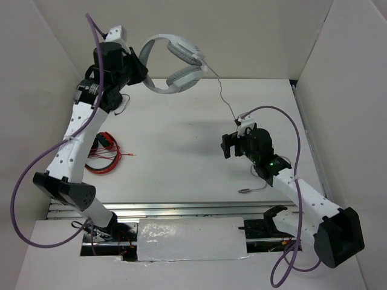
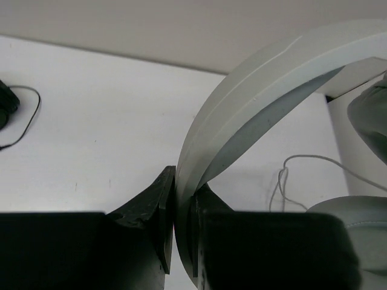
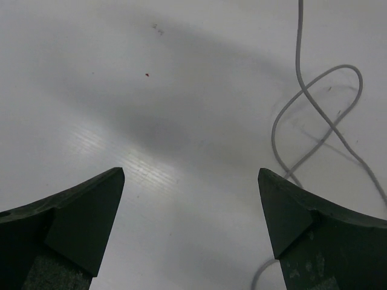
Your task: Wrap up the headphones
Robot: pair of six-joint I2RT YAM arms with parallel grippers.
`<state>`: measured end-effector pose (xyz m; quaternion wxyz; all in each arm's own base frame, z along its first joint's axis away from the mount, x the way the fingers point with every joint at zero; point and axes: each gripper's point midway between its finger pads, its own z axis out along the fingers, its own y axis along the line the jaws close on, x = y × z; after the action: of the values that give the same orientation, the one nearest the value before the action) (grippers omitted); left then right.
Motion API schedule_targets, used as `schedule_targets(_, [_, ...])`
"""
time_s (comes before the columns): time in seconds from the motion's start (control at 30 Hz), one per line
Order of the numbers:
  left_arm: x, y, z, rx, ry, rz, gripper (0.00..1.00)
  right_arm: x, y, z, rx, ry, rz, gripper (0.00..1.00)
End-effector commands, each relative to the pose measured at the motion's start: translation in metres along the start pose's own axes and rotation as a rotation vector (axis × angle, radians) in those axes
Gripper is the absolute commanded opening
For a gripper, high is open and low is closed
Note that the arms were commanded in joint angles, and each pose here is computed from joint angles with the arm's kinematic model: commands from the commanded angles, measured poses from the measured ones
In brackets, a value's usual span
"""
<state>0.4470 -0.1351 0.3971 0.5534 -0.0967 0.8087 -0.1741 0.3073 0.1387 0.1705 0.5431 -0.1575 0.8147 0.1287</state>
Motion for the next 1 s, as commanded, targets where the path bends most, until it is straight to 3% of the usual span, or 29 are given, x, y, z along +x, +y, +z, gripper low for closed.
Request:
schedule_targets(0.0, [-0.047, -0.030, -0.042, 0.122, -0.131, -0.011, 0.00, -0.033, -0.007, 0.018, 0.028, -0.153, -0.141, 1.00])
schedule_targets(0.23, [-0.092, -0.045, -0.101, 0.189, -0.267, -0.013, 0.00, -0.041, -0.021, 0.042, 0.095, -0.164, -0.180, 1.00])
schedule_targets(0.5, [-0.110, -0.053, -0.129, 0.237, -0.330, -0.035, 0.00, -0.011, -0.014, 0.074, 0.065, -0.067, -0.163, 1.00])
schedule_targets(0.63, [-0.116, -0.055, -0.135, 0.241, -0.349, -0.045, 0.00, -0.018, -0.001, 0.087, 0.027, -0.044, -0.205, 1.00])
schedule_targets(0.8, [-0.123, -0.055, -0.142, 0.237, -0.374, -0.052, 0.00, -0.006, 0.005, 0.104, 0.008, 0.041, -0.222, 0.89])
schedule_targets(0.9, [-0.126, -0.056, -0.147, 0.247, -0.386, -0.057, 0.00, -0.012, 0.007, 0.118, 0.011, 0.057, -0.237, 0.77])
schedule_targets(0.97, [-0.128, -0.056, -0.150, 0.246, -0.397, -0.064, 0.00, -0.016, 0.010, 0.125, 0.008, 0.052, -0.246, 0.62])
